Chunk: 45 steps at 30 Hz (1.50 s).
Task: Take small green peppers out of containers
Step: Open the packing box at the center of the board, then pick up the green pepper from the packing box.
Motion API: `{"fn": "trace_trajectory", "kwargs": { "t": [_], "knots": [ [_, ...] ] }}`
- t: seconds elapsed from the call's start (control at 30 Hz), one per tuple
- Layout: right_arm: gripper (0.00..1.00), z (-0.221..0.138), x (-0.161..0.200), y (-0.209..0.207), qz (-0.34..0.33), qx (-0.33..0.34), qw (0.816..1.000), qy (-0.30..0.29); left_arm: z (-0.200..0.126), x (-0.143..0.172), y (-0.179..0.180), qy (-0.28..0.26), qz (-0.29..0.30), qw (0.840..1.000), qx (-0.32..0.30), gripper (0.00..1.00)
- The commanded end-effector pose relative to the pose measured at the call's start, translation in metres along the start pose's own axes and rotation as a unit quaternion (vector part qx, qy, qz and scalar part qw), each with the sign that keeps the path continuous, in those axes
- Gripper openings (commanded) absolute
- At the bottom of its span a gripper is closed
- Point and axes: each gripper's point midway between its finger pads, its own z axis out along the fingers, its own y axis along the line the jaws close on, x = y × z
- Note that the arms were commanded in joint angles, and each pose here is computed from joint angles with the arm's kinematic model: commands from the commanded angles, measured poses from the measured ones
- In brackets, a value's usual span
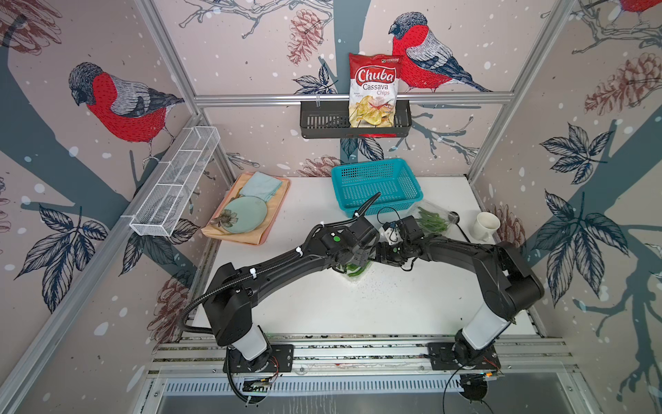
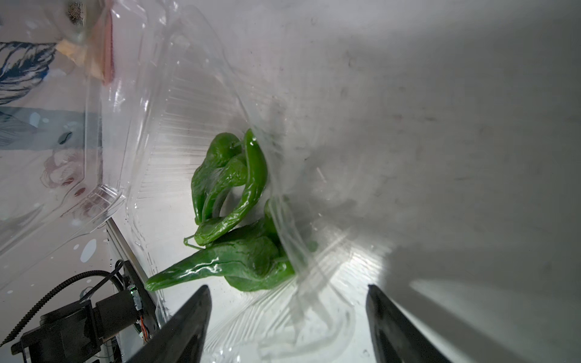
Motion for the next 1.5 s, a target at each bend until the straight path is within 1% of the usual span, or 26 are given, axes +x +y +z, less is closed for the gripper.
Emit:
{"fn": "trace_trajectory", "kwargs": {
  "t": [0.0,0.07,0.13,0.3,0.33,0.4,0.47,0.57,0.63,0.73,0.83,0.87,0.93,1.0,1.07,1.1,1.2,1.23,1.33,1.47],
  "knots": [
    [0.77,0.001,0.004,-0.003,-0.004,0.004,1.000,0.005,0.004,-0.008,0.037,-0.018,0.008,0.994,-0.110,0.97],
    [0.77,0.002,0.006,-0.005,-0.004,0.008,1.000,0.009,0.005,-0.015,0.049,-0.022,0.004,0.991,-0.133,0.97],
    [0.78,0.003,0.008,-0.008,-0.003,0.013,1.000,0.013,0.006,-0.021,0.060,-0.025,-0.012,0.990,-0.137,0.97],
    [0.77,0.002,0.011,-0.012,-0.002,0.017,1.000,0.014,0.013,-0.023,0.100,-0.020,-0.071,0.987,-0.145,0.97],
    [0.77,0.002,0.011,-0.012,-0.002,0.018,1.000,0.014,0.016,-0.022,0.105,-0.017,-0.083,0.987,-0.137,0.97],
    [0.77,0.002,0.010,-0.011,-0.003,0.017,1.000,0.013,0.029,-0.017,0.111,-0.006,-0.116,0.989,-0.093,0.97],
    [0.78,0.002,0.008,-0.010,-0.005,0.016,1.000,0.012,0.042,-0.008,0.117,0.007,-0.142,0.988,-0.067,0.97],
    [0.77,0.001,0.007,-0.009,-0.008,0.016,1.000,0.011,0.056,0.004,0.123,0.019,-0.155,0.986,-0.052,0.97],
    [0.77,0.000,0.006,-0.008,-0.010,0.015,1.000,0.010,0.058,0.003,0.121,0.020,-0.154,0.987,-0.043,0.97],
    [0.78,-0.002,0.005,-0.006,-0.013,0.015,1.000,0.009,0.050,-0.008,0.113,0.020,-0.154,0.988,-0.014,0.97],
    [0.78,-0.006,0.002,-0.002,-0.020,0.014,1.000,0.006,0.025,-0.028,0.096,0.018,-0.148,0.988,0.028,0.97],
    [0.78,-0.007,0.000,0.000,-0.022,0.013,1.000,0.003,0.016,-0.034,0.085,0.016,-0.142,0.988,0.052,0.97],
    [0.78,-0.010,-0.003,0.003,-0.024,0.009,1.000,-0.002,0.003,-0.039,0.052,0.020,-0.120,0.985,0.120,0.96],
    [0.79,-0.011,-0.004,0.004,-0.024,0.009,1.000,-0.002,-0.003,-0.033,0.016,0.037,-0.103,0.978,0.176,0.95],
    [0.79,-0.013,-0.006,0.004,-0.024,0.008,1.000,-0.005,0.000,-0.019,-0.011,0.060,-0.089,0.972,0.207,0.93],
    [0.79,-0.014,-0.007,0.003,-0.022,0.007,1.000,-0.007,0.003,-0.011,-0.024,0.071,-0.080,0.970,0.220,0.89],
    [0.79,-0.020,-0.011,0.001,-0.015,0.006,1.000,-0.015,0.017,0.011,-0.043,0.100,-0.073,0.964,0.234,0.72],
    [0.79,-0.022,-0.012,0.000,-0.013,0.005,1.000,-0.018,0.022,0.015,-0.045,0.107,-0.074,0.963,0.237,0.70],
    [0.79,-0.027,-0.014,-0.003,-0.004,0.001,1.000,-0.026,0.039,0.030,-0.052,0.126,-0.074,0.960,0.237,0.69],
    [0.79,-0.027,-0.013,-0.005,-0.001,0.000,1.000,-0.024,0.055,0.040,-0.059,0.142,-0.070,0.958,0.240,0.69]
  ]
}}
